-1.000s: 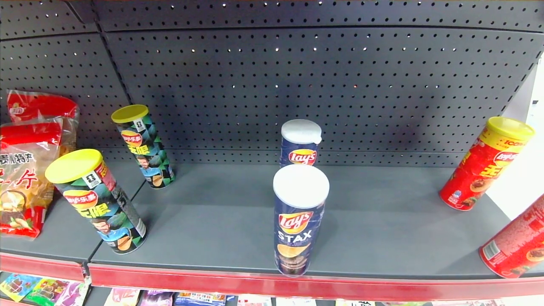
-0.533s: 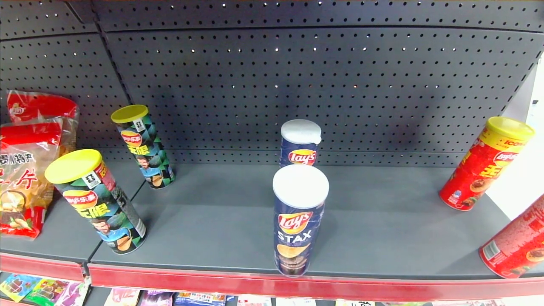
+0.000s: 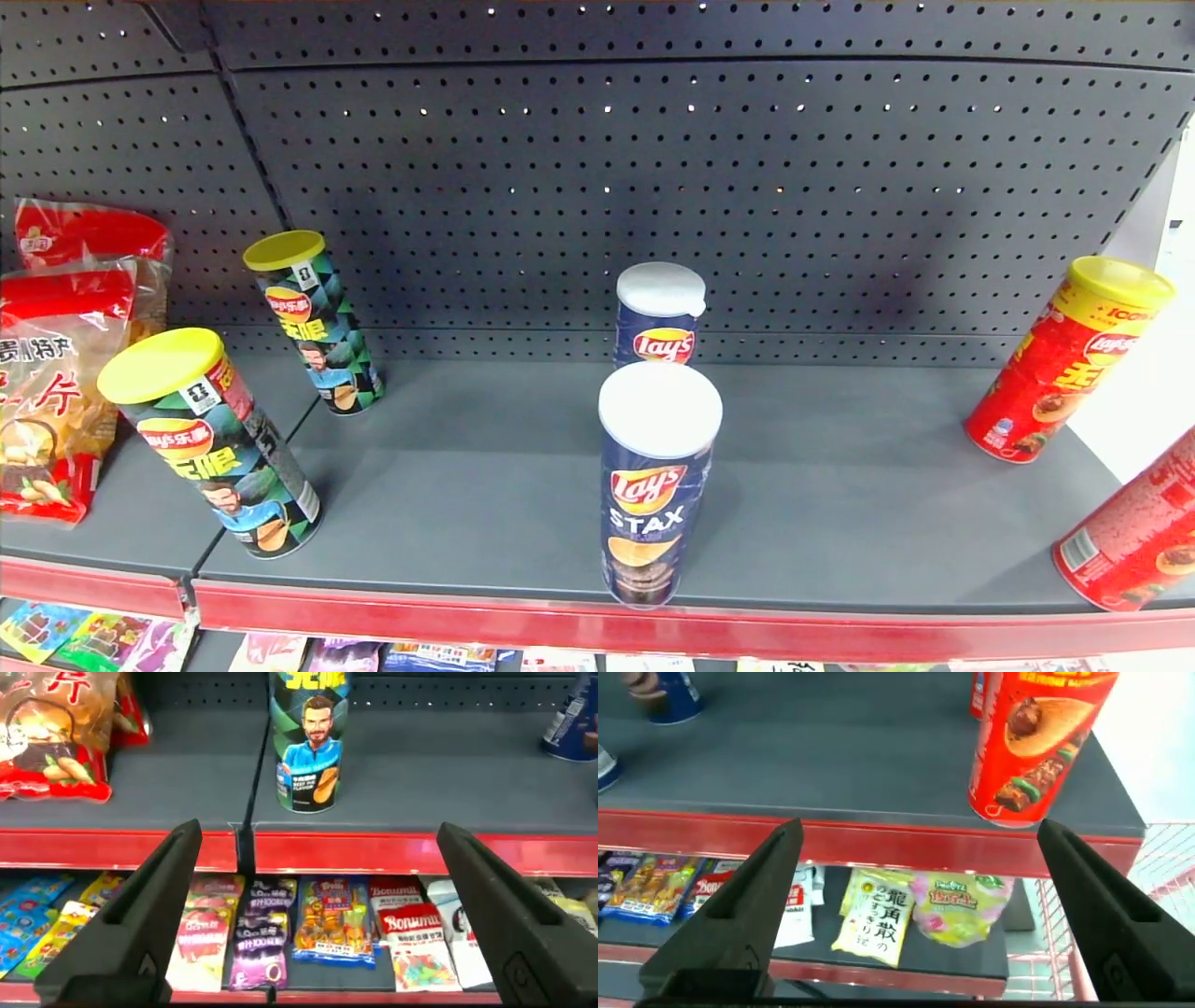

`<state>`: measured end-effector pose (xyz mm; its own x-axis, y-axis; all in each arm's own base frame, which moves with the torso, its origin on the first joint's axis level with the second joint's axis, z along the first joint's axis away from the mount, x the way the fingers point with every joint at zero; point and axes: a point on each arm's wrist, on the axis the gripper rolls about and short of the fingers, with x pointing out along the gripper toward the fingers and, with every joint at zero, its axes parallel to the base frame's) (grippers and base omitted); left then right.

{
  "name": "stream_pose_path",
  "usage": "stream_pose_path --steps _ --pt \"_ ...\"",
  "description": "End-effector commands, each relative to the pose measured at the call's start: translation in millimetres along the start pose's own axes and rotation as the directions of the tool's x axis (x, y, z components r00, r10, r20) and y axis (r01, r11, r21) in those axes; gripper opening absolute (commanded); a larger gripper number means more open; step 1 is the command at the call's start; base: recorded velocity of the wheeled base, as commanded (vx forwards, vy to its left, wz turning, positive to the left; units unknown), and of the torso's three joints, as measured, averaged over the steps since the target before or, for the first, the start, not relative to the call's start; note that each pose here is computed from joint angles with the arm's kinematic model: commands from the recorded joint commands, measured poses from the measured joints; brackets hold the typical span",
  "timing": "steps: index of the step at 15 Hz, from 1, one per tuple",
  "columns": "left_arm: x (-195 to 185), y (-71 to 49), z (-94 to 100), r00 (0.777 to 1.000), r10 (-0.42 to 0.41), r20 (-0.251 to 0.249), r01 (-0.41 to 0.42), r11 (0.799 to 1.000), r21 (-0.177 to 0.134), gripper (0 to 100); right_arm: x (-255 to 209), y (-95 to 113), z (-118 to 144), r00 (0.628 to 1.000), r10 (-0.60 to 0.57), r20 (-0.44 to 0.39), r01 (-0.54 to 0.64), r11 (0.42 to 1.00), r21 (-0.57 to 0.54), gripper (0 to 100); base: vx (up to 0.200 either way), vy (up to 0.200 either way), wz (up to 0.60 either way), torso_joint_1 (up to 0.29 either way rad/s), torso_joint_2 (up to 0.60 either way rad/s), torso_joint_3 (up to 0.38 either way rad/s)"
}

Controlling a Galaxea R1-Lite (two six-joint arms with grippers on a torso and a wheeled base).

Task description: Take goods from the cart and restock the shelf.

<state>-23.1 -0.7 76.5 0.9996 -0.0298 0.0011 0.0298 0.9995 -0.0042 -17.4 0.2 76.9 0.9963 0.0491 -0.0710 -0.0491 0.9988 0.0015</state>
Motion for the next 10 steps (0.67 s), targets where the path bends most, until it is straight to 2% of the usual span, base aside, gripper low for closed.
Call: stream_pose_path --steps 1,4,10 --pt "0.2 0.3 -0.9 1.000 0.013 -0.003 -0.013 1.000 -0.002 100 -5.2 0.6 -1.8 0.997 -0.023 0.069 0.023 1.000 0.002 100 0.000 0.000 0.00 0.000 0.00 0.000" --pt "0.2 0.7 -0.9 1.000 0.030 -0.002 -0.030 1.000 -0.002 100 -5.3 -0.5 -2.0 0.995 -0.078 0.069 0.078 0.997 0.007 100 0.000 0.000 0.00 0.000 0.00 0.000" --pt "0.2 0.7 -0.9 1.000 0.030 -0.002 -0.030 1.000 -0.002 100 -5.3 -0.5 -2.0 0.995 -0.078 0.069 0.078 0.997 0.006 100 0.000 0.000 0.00 0.000 0.00 0.000"
